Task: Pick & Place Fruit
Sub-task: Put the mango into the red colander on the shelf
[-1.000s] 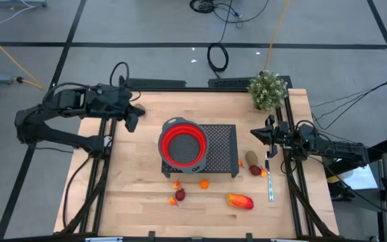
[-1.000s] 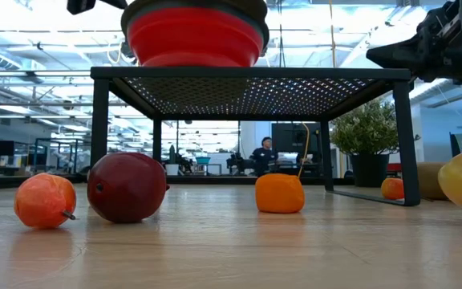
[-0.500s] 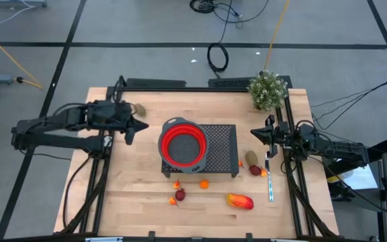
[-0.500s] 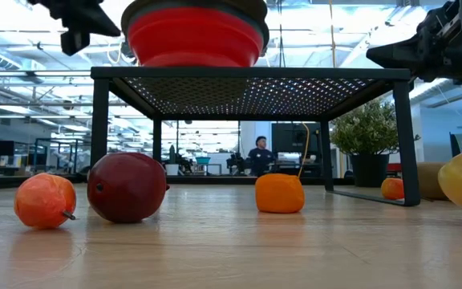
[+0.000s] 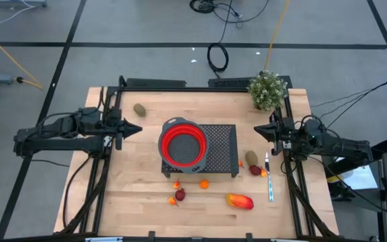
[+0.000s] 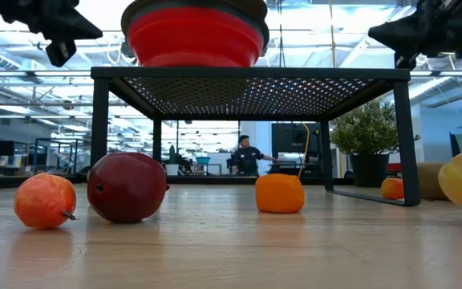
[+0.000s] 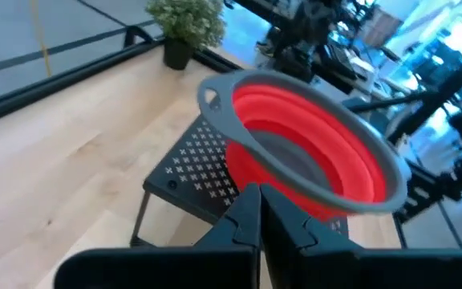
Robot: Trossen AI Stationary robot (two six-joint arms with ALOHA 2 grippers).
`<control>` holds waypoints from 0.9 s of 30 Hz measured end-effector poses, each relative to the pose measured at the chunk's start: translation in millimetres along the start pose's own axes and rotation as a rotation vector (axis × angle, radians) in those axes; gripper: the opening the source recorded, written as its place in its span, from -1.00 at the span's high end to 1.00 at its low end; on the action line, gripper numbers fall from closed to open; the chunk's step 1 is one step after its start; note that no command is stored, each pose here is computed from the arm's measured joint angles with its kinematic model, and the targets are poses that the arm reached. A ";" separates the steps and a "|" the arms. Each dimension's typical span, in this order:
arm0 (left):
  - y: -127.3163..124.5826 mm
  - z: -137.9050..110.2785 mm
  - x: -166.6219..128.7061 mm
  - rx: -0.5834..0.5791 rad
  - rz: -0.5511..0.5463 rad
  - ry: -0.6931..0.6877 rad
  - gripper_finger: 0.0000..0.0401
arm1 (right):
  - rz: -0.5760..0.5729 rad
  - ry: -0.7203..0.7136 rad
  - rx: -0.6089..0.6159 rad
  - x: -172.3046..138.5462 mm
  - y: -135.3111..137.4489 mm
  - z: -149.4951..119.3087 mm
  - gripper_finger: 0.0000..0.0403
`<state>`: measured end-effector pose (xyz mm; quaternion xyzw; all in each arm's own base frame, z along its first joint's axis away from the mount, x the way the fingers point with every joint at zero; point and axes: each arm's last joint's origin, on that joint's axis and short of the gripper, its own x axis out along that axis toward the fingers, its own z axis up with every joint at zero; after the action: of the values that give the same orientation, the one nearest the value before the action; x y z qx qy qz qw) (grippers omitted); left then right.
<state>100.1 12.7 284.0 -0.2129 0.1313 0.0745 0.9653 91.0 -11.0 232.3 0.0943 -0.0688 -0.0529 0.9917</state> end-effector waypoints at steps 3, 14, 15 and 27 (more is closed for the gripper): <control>0.8 -6.0 -0.7 0.026 -0.034 -0.025 0.99 | 0.007 0.062 0.002 5.1 3.6 8.9 1.00; 10.9 -32.8 -2.9 0.017 -0.056 -0.042 0.99 | 0.116 0.236 -0.002 20.7 27.4 52.4 1.00; 11.7 -34.4 -3.6 0.015 -0.056 -0.049 0.98 | 0.130 0.261 -0.002 22.2 30.0 54.7 1.00; 15.5 -39.8 -14.3 0.000 -0.029 -0.111 0.97 | 0.332 0.443 -0.024 38.7 68.9 82.5 1.00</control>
<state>74.6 8.2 247.2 -0.2104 0.0742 0.0721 0.9721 123.4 36.9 330.8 0.0791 0.1356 0.1316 0.9788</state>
